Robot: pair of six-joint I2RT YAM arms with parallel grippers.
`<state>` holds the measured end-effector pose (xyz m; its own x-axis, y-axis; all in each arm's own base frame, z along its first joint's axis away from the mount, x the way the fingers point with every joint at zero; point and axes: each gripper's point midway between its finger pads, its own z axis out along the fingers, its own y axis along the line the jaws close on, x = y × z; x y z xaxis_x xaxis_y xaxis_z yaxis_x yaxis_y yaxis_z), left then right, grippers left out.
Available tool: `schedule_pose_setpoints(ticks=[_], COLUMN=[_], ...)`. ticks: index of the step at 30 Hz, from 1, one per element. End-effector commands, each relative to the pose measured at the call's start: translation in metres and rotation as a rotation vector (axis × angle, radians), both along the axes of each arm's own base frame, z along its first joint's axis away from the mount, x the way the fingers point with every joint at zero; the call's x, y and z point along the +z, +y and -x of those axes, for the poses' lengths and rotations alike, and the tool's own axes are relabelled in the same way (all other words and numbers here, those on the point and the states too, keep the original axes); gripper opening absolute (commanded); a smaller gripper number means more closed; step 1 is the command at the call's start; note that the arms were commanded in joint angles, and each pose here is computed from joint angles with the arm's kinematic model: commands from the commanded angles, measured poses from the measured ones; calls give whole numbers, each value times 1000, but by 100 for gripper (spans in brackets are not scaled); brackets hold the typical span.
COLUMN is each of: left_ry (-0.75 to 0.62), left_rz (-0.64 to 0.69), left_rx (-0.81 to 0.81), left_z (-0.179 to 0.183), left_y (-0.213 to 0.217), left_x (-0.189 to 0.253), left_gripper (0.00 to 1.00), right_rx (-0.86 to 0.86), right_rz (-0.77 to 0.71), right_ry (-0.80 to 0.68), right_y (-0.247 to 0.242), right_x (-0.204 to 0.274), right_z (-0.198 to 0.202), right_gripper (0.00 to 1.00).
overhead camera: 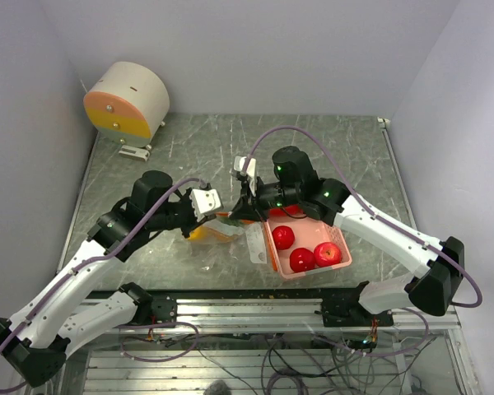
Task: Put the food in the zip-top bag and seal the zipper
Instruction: Adjust the zipper food storage bag at the center of the board.
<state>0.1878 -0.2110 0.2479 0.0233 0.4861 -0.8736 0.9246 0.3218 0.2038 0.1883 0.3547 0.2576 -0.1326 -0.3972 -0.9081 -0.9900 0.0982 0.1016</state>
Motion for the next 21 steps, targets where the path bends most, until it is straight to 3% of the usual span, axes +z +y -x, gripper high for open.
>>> schedule_pose_setpoints(ticks=[1,8,12,19,21], left_ry=[-27,-47,-45,-21,-26], left_rz=[14,42,76,115,134], left_rx=[84,196,209,239,235], left_z=[-14,-20,-19,-16,-13], left_y=[4,18,18,19,19], left_x=[12,17,16,9,11], left_gripper=[7,7,7,7,7], right_rx=[-19,-104,-169,-507,-590], right_rz=[-23,-34,-58,-199,-216], right_ry=[-31,-54,-65,-96,-53], right_y=[-4,-17,-18,-51,-58], right_x=[7,5,15,58,58], right_z=[-3,-27,-37,-63,-68], right_gripper=[0,2,24,94,100])
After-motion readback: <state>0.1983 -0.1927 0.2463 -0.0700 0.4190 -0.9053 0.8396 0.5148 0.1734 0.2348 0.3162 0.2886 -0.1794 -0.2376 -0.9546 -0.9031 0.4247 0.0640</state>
